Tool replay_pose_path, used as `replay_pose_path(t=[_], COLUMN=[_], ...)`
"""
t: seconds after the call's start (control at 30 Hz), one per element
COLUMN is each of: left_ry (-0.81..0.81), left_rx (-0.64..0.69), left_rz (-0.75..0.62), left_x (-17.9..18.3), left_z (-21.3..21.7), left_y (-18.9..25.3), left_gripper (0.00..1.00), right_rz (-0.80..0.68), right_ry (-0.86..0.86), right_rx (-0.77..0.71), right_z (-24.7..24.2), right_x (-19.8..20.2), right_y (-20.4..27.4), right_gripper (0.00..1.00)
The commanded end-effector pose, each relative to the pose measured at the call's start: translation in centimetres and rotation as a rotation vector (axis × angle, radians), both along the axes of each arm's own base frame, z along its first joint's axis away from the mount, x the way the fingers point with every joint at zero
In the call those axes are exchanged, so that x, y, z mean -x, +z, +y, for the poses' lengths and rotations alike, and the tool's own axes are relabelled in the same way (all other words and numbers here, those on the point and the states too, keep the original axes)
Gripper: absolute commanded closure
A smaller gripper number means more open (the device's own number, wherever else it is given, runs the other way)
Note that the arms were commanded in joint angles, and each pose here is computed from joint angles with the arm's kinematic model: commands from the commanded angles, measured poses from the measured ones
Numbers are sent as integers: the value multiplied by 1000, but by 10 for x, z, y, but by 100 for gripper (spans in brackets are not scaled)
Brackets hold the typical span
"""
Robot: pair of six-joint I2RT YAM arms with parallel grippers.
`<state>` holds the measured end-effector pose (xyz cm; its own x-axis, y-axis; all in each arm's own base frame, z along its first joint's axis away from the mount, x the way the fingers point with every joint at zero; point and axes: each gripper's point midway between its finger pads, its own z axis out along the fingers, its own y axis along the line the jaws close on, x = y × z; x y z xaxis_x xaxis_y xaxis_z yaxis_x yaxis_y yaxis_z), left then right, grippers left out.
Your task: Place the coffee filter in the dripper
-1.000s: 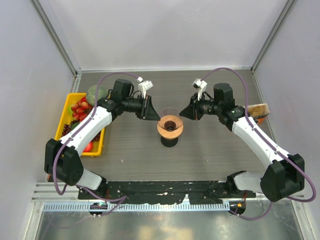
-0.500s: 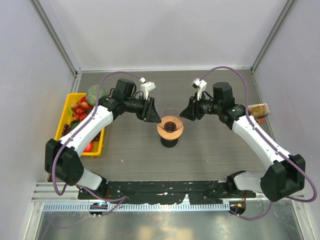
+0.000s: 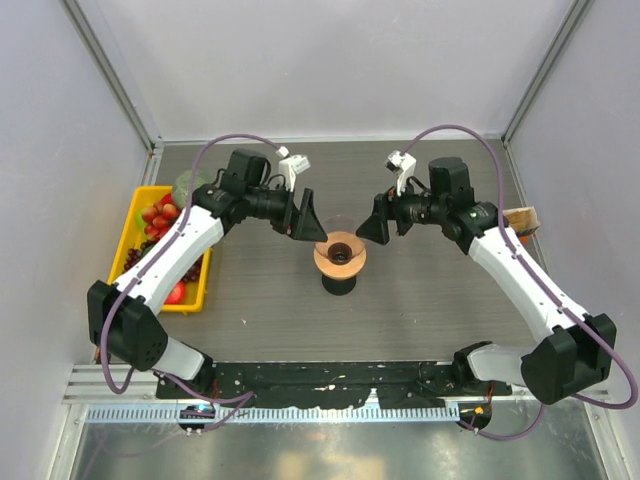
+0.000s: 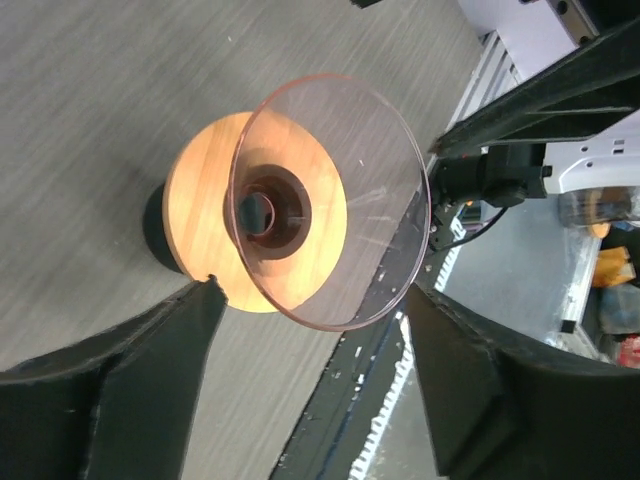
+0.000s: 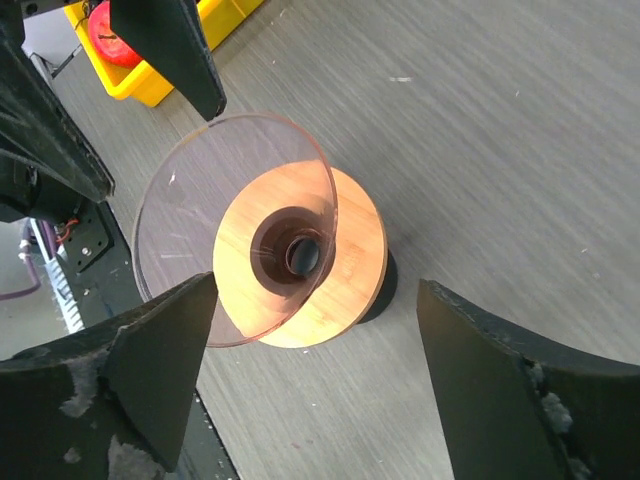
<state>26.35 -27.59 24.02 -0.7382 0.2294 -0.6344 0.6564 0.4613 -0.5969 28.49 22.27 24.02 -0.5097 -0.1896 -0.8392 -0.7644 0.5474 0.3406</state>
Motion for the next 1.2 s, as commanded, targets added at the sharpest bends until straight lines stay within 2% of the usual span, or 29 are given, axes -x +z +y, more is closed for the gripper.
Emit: replay_pose_path(t=[0.0, 0.03, 0.07, 0.17, 0.27, 0.3, 0.33, 0.37, 0.5, 0.53, 0.6, 0.7, 0.87, 1.03, 1.17], left_ry=[49, 63, 82, 105, 94, 79, 69, 53, -18, -37, -82, -129, -174, -229, -258], left_rx=[80, 92, 101, 110, 73, 64, 58, 54, 18, 12, 4, -2, -7, 36, 52], left_rz=[-162, -186, -208, -273, -381, -414, -438, -467, -552, -573, -587, -572, -556, -530, -526], left_x=[-10, -10, -11, -7, 5, 11, 17, 22, 43, 48, 56, 65, 70, 82, 88], left_z=[14, 20, 26, 46, 61, 64, 67, 69, 77, 79, 80, 80, 80, 76, 75], left_y=[60, 69, 77, 88, 86, 84, 81, 80, 71, 70, 65, 54, 35, 32, 34], left_gripper=[9, 5, 1, 1, 1, 1, 1, 1, 1, 1, 1, 1, 1, 1, 1], right_rz=[-202, -207, -229, -304, -347, -418, -374, -419, -370, -390, -375, -334, -361, -333, -327], right_ry=[4, 10, -5, -13, -106, -102, -168, -191, -231, -222, -247, -230, -192, -118, -84], right_rx=[-9, 4, 11, 35, 109, 174, 229, 338, 655, 712, 846, 955, 1121, 1196, 1218], right_z=[-11, -16, -25, -51, -100, -112, -137, -157, -223, -235, -268, -300, -342, -362, -369], right_x=[2, 5, 6, 12, 12, 9, 6, 2, -10, -16, -23, -34, -51, -64, -74], right_y=[64, 66, 74, 88, 97, 102, 92, 93, 64, 61, 54, 47, 49, 34, 25], right_gripper=[7, 2, 1, 4, 4, 4, 5, 4, 0, 7, 14, 23, 42, 53, 54])
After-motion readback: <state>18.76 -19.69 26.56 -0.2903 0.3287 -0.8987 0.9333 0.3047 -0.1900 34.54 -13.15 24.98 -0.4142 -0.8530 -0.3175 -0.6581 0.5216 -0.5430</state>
